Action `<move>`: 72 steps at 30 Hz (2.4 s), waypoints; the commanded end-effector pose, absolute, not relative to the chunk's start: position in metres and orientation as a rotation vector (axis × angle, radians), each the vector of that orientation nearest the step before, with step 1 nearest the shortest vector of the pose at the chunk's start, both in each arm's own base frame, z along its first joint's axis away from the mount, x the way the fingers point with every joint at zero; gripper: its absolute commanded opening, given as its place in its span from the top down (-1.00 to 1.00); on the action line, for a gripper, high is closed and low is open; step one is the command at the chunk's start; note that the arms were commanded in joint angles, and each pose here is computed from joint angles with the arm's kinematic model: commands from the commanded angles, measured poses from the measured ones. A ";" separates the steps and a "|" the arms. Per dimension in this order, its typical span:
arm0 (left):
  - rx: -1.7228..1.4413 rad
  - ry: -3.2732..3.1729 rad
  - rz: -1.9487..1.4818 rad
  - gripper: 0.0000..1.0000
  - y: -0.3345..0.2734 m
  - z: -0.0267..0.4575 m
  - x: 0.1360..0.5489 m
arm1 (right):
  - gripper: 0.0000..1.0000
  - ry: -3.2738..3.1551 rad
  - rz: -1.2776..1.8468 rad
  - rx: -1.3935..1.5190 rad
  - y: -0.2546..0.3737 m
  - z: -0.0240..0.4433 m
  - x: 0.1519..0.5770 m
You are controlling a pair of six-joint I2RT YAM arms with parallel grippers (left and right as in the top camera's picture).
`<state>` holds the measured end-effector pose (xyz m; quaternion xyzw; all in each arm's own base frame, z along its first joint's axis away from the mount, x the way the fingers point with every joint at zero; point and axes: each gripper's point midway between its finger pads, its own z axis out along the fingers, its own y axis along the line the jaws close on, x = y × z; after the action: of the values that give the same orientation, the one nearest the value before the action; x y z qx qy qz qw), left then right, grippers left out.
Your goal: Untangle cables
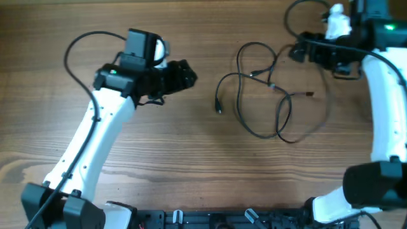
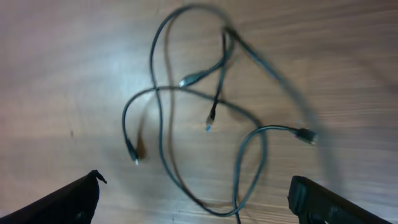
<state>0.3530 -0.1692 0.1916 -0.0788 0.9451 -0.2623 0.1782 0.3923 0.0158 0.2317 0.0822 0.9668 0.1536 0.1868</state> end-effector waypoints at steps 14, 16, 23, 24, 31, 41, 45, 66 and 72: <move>-0.053 2.725 -0.608 -0.22 -0.331 0.023 0.371 | -0.92 2.687 0.399 0.258 0.001 0.243 0.391; -0.075 2.689 -0.529 -0.20 -0.324 0.022 0.379 | -0.92 2.687 0.399 0.258 0.001 0.243 0.391; -0.014 2.723 -0.496 0.01 -0.340 -0.009 0.364 | -0.92 2.688 0.398 0.257 0.001 0.243 0.391; 0.004 2.713 -0.504 0.03 -0.346 -0.008 0.362 | -0.92 2.688 0.398 0.257 0.001 0.243 0.391; -0.037 2.660 -0.388 0.92 -0.328 0.007 0.376 | -0.93 2.699 0.394 0.229 0.002 0.242 0.389; -0.058 2.206 -0.922 0.92 -0.216 0.357 0.372 | -0.89 2.734 0.452 0.152 0.010 0.226 0.385; -0.231 2.024 -0.959 0.92 -0.167 0.410 0.373 | -0.79 2.684 0.630 -0.107 0.044 0.233 0.383; -0.681 1.793 -0.859 0.92 -0.044 0.432 0.412 | -0.43 2.786 0.702 -0.633 0.193 0.045 0.300; -0.689 1.790 -0.856 0.92 -0.043 0.432 0.412 | -0.23 2.711 0.701 -0.782 0.201 0.017 0.282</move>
<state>0.4164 -0.0480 0.4253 -0.2782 0.7476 -0.3546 0.4878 0.2896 0.1945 0.0244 -0.2303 0.9350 0.2463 0.1103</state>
